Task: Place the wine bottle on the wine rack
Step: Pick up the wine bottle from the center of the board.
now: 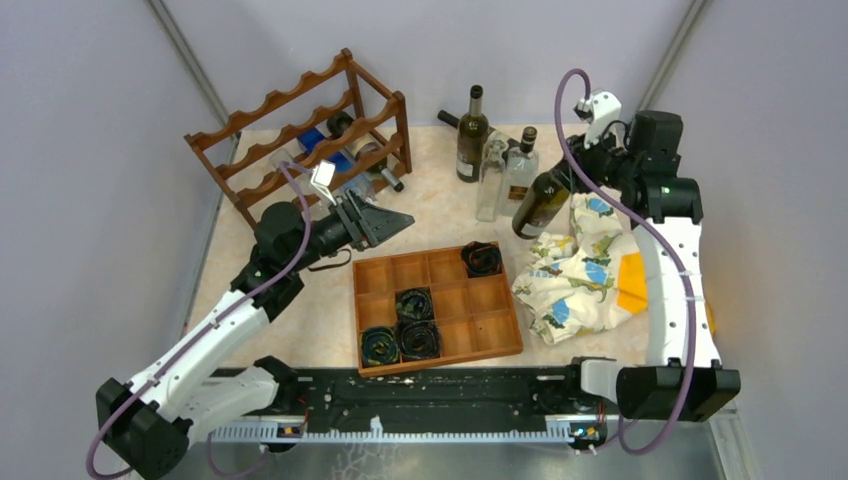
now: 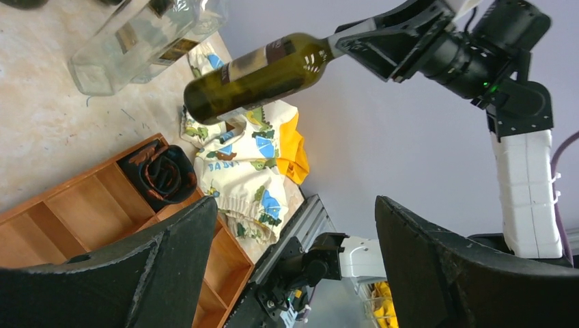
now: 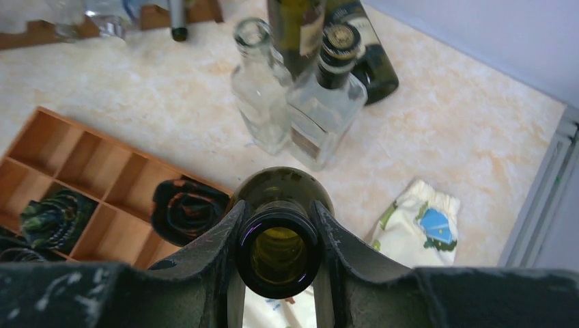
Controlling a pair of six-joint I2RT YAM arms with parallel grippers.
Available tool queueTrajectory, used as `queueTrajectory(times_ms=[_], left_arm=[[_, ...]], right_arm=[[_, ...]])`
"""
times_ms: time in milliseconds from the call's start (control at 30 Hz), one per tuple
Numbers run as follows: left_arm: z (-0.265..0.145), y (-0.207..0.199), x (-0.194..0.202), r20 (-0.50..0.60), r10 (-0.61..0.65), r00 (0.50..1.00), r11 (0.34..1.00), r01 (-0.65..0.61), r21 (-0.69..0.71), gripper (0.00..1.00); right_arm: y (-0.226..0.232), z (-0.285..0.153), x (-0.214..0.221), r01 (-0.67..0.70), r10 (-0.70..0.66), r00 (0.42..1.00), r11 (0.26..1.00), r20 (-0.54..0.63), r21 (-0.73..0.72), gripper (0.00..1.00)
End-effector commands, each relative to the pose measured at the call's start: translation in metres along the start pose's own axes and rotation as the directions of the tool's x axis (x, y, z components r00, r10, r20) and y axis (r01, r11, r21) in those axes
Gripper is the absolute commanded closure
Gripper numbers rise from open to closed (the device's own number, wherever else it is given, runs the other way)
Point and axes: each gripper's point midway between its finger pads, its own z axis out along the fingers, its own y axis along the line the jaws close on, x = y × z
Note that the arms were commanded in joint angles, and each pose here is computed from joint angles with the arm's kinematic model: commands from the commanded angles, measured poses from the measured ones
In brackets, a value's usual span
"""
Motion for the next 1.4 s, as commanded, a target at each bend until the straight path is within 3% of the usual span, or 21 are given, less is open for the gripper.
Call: queueTrajectory(times_ms=[0,100,200,333,400,533,667,733,800,900,967,1100,1267,1367], left_arm=[[0.003,-0.017,0.001,-0.012,0.012,1.000,0.997,-0.011,0.073,0.09],[0.004,-0.019,-0.001,-0.003,-0.020,1.000,0.997,0.021,0.076,0.08],[0.007,-0.020,-0.006,0.022,-0.138,0.990,0.988,0.136,0.072,0.08],[0.013,-0.023,-0.003,0.033,-0.357,0.933,0.931,0.354,0.088,0.08],[0.019,-0.027,0.000,0.026,-0.403,0.915,0.913,0.399,0.088,0.08],[0.032,-0.033,0.000,0.008,-0.271,0.963,0.962,0.270,0.030,0.08],[0.027,-0.036,-0.004,-0.001,0.061,0.998,0.998,-0.061,0.033,0.08],[0.016,-0.043,-0.003,0.005,0.304,0.953,0.948,-0.303,0.099,0.07],[0.001,-0.045,0.007,0.018,0.524,0.852,0.836,-0.518,0.180,0.05],[-0.018,-0.042,0.030,0.069,0.728,0.682,0.635,-0.709,0.306,0.02],[-0.024,-0.039,0.041,0.080,0.797,0.599,0.537,-0.762,0.361,0.01],[-0.023,-0.037,0.050,0.088,0.867,0.491,0.414,-0.806,0.424,0.01],[-0.014,-0.028,0.065,0.094,0.893,0.440,0.347,-0.806,0.480,0.01],[-0.004,-0.011,0.078,0.054,0.904,0.425,0.345,-0.797,0.496,0.01]], right_arm=[[0.043,-0.048,-0.083,0.155,-0.113,0.949,0.980,0.295,-0.123,1.00],[0.073,-0.061,-0.090,0.196,-0.094,0.922,0.950,0.375,-0.243,1.00],[0.099,-0.074,-0.093,0.266,-0.087,0.873,0.909,0.479,-0.320,1.00],[0.125,-0.083,-0.089,0.389,-0.124,0.797,0.854,0.591,-0.346,1.00],[0.141,-0.084,-0.087,0.441,-0.137,0.772,0.818,0.620,-0.369,1.00],[0.164,-0.080,-0.083,0.492,-0.143,0.754,0.770,0.642,-0.407,1.00],[0.179,-0.076,-0.078,0.519,-0.140,0.748,0.733,0.648,-0.441,1.00],[0.187,-0.074,-0.073,0.518,-0.128,0.759,0.711,0.638,-0.474,1.00],[0.197,-0.073,-0.069,0.516,-0.113,0.770,0.688,0.627,-0.510,1.00],[0.213,-0.069,-0.063,0.510,-0.095,0.784,0.662,0.613,-0.550,1.00],[0.222,-0.068,-0.060,0.505,-0.082,0.791,0.646,0.606,-0.572,1.00],[0.231,-0.066,-0.058,0.460,-0.014,0.810,0.636,0.587,-0.620,1.00],[0.233,-0.065,-0.058,0.451,0.003,0.814,0.627,0.581,-0.635,1.00],[0.235,-0.066,-0.056,0.413,0.040,0.831,0.623,0.554,-0.664,1.00]])
